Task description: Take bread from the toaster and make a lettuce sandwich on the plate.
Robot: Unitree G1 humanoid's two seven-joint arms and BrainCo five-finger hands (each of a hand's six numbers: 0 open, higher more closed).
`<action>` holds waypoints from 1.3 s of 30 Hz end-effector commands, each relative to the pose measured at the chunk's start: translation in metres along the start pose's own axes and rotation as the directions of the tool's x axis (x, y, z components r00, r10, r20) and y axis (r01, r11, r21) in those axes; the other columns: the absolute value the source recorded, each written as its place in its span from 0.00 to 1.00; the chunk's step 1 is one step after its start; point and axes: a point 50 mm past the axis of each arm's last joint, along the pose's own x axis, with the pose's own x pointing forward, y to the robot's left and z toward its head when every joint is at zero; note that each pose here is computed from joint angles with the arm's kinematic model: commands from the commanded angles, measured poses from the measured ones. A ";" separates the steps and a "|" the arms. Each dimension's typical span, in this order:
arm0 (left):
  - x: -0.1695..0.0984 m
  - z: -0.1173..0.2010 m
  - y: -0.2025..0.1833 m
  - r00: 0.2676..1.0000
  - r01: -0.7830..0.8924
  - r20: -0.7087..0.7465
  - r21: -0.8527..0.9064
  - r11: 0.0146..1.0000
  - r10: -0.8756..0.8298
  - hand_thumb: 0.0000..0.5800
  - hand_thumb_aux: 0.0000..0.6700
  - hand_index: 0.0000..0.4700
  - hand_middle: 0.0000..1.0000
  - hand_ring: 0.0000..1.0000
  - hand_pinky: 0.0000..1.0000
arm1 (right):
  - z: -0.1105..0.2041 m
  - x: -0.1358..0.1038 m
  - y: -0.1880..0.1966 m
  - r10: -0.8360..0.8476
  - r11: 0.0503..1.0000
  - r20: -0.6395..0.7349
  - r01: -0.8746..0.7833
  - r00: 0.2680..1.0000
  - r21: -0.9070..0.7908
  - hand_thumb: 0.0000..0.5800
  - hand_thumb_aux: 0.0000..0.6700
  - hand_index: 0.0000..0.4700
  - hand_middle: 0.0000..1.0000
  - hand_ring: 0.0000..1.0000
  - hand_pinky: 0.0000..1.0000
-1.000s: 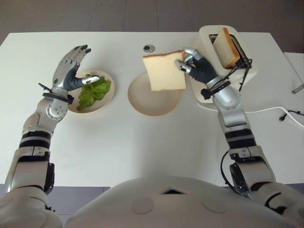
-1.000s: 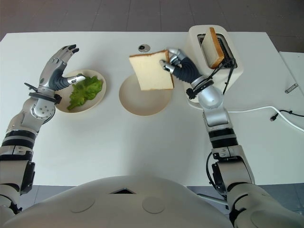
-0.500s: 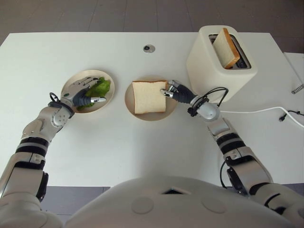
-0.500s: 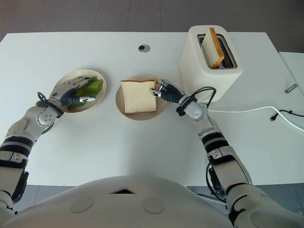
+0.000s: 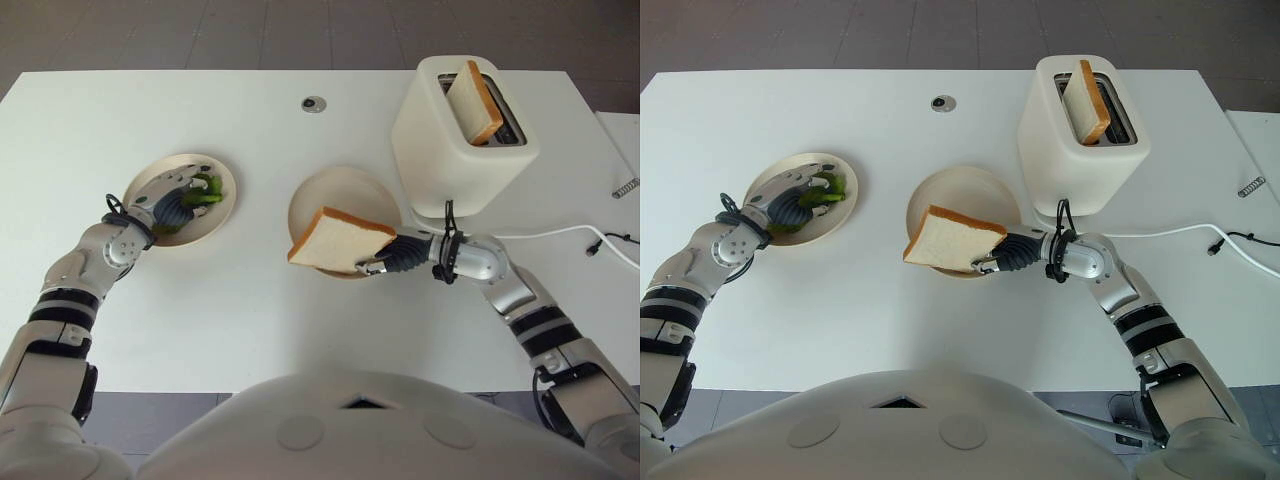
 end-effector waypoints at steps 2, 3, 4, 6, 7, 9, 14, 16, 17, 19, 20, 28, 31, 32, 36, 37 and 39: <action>-0.003 -0.005 -0.007 0.999 0.041 -0.017 0.017 0.999 -0.041 0.99 0.89 0.89 0.00 0.00 0.00 | 0.005 -0.007 0.009 0.072 0.996 0.044 -0.074 0.996 0.056 1.00 1.00 1.00 1.00 1.00 1.00; -0.003 -0.005 -0.007 0.999 0.043 -0.017 0.017 0.999 -0.043 0.99 0.90 0.90 0.00 0.00 0.00 | 0.007 -0.009 0.012 0.096 0.993 0.064 -0.100 0.993 0.066 1.00 1.00 1.00 1.00 1.00 1.00; -0.003 -0.005 -0.008 0.999 0.045 -0.017 0.016 0.999 -0.045 0.99 0.91 0.91 0.00 0.00 0.00 | 0.010 -0.012 0.014 0.115 0.989 0.086 -0.122 0.990 0.078 1.00 1.00 1.00 1.00 1.00 1.00; -0.002 -0.005 -0.009 0.999 0.047 -0.018 0.016 0.999 -0.046 0.99 0.89 0.89 0.00 0.00 0.00 | 0.015 -0.017 0.015 0.136 0.984 0.124 -0.148 0.983 0.095 1.00 1.00 1.00 1.00 1.00 1.00; -0.002 -0.005 -0.010 0.999 0.047 -0.018 0.016 0.999 -0.047 0.99 0.89 0.89 0.00 0.00 0.00 | 0.017 -0.019 0.015 0.140 0.983 0.140 -0.155 0.980 0.102 1.00 1.00 1.00 1.00 1.00 1.00; -0.002 -0.006 -0.010 0.999 0.046 -0.020 0.017 0.999 -0.046 0.99 0.89 0.89 0.00 0.00 0.00 | 0.022 -0.023 0.014 0.144 0.979 0.177 -0.166 0.974 0.116 1.00 1.00 1.00 1.00 1.00 1.00; 0.000 -0.007 -0.012 0.999 0.046 -0.025 0.019 0.999 -0.045 0.99 0.91 0.91 0.00 0.00 0.00 | 0.033 -0.027 0.006 0.085 0.981 0.260 -0.126 0.962 0.145 1.00 1.00 1.00 1.00 1.00 1.00; 0.000 -0.008 -0.012 0.999 0.044 -0.026 0.020 0.999 -0.044 0.99 0.93 0.93 0.00 0.00 0.00 | 0.036 -0.028 -0.004 0.020 0.984 0.287 -0.069 0.958 0.162 1.00 1.00 1.00 1.00 1.00 1.00; 0.000 -0.008 -0.012 0.999 0.043 -0.026 0.021 0.999 -0.042 1.00 0.96 0.96 0.00 0.00 0.00 | 0.038 -0.028 -0.008 -0.013 0.984 0.301 -0.041 0.954 0.173 1.00 1.00 1.00 1.00 1.00 1.00; 0.000 -0.009 -0.011 0.999 0.034 -0.025 0.023 0.999 -0.033 1.00 1.00 1.00 0.00 0.00 0.00 | 0.044 -0.031 -0.016 -0.068 0.980 0.339 -0.002 0.938 0.200 1.00 1.00 1.00 1.00 1.00 1.00; 0.000 -0.009 -0.011 0.999 0.031 -0.025 0.024 0.999 -0.030 1.00 1.00 1.00 0.00 0.00 0.00 | 0.045 -0.032 -0.019 -0.092 0.977 0.353 0.015 0.931 0.214 1.00 1.00 1.00 1.00 1.00 1.00; 0.000 -0.012 -0.014 0.999 0.030 -0.026 0.022 0.999 -0.029 1.00 1.00 1.00 0.00 0.00 0.00 | 0.034 -0.043 -0.050 -0.280 0.935 0.291 0.191 0.915 0.300 1.00 1.00 1.00 1.00 1.00 1.00; 0.000 -0.012 -0.015 0.999 0.031 -0.025 0.022 0.999 -0.030 1.00 1.00 1.00 0.00 0.00 0.00 | 0.025 -0.051 -0.059 -0.313 0.931 0.210 0.256 0.926 0.258 1.00 1.00 1.00 1.00 1.00 1.00; 0.000 -0.012 -0.015 0.999 0.030 -0.025 0.022 0.999 -0.030 1.00 1.00 1.00 0.00 0.00 0.00 | 0.020 -0.053 -0.062 -0.323 0.931 0.164 0.283 0.932 0.229 1.00 1.00 1.00 1.00 1.00 1.00; 0.001 -0.012 -0.014 0.999 0.026 -0.021 0.024 0.999 -0.026 1.00 1.00 1.00 0.00 0.00 0.00 | -0.002 -0.059 -0.061 -0.266 0.960 -0.058 0.270 0.962 0.070 1.00 1.00 1.00 1.00 1.00 1.00; 0.001 -0.012 -0.014 1.000 0.021 -0.020 0.026 0.999 -0.021 1.00 1.00 1.00 0.00 0.00 0.00 | -0.006 -0.059 -0.057 -0.237 0.969 -0.096 0.242 0.967 0.043 1.00 1.00 1.00 1.00 1.00 1.00; 0.002 -0.011 -0.012 1.000 0.008 -0.016 0.028 1.000 -0.007 1.00 1.00 1.00 0.00 0.00 0.00 | -0.009 -0.059 -0.056 -0.214 0.976 -0.125 0.217 0.969 0.005 1.00 1.00 1.00 1.00 1.00 1.00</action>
